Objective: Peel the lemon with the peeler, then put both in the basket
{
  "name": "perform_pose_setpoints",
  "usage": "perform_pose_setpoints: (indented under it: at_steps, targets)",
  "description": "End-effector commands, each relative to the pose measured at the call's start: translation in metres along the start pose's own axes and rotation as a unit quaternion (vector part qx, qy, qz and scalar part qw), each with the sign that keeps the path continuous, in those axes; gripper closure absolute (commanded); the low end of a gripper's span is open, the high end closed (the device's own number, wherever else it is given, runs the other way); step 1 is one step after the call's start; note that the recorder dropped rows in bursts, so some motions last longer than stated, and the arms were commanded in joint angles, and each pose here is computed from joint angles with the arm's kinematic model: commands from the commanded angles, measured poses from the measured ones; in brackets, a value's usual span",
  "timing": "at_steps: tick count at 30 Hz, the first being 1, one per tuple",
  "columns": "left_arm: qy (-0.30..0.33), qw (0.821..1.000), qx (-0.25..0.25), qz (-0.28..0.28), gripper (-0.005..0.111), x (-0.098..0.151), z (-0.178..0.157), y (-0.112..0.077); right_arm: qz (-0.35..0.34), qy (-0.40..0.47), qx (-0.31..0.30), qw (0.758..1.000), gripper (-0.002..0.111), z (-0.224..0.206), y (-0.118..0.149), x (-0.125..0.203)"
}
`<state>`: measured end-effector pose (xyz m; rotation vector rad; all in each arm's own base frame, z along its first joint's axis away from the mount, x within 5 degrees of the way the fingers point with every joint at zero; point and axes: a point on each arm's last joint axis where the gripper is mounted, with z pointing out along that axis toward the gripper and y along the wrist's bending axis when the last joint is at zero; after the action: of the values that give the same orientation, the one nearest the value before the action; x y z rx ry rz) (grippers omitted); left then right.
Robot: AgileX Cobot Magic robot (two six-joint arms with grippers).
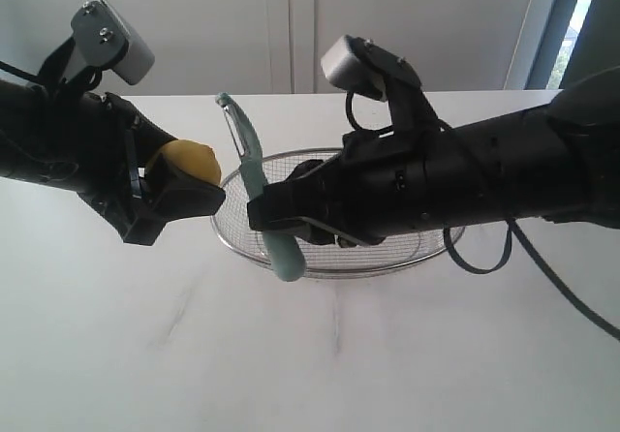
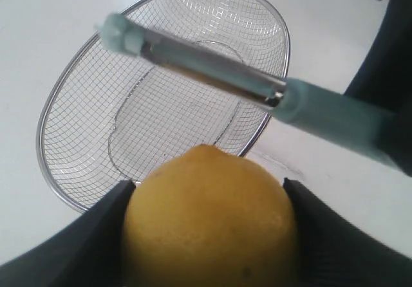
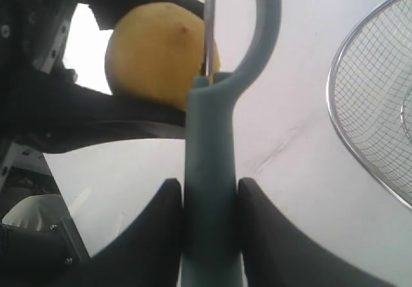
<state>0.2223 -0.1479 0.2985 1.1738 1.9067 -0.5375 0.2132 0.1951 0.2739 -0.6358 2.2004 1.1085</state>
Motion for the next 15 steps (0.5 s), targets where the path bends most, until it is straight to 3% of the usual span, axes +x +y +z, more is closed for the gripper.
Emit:
perform_pose_setpoints:
  at_steps: [1, 7, 15]
  targets:
    - [-0.008, 1.000, 0.007, -0.008, 0.107, -0.002, -0.001, -0.002, -0.012, -0.006, 0.007, 1.000, 0.108, -0.017, 0.010, -0.001]
    - [-0.008, 1.000, 0.010, -0.008, 0.107, -0.002, -0.001, -0.003, -0.044, -0.020, 0.055, 0.997, 0.108, -0.039, 0.015, -0.003]
    - [-0.005, 1.000, 0.018, -0.008, 0.107, -0.002, -0.001, -0.004, -0.023, -0.024, 0.173, 0.984, 0.108, -0.043, -0.009, 0.005]
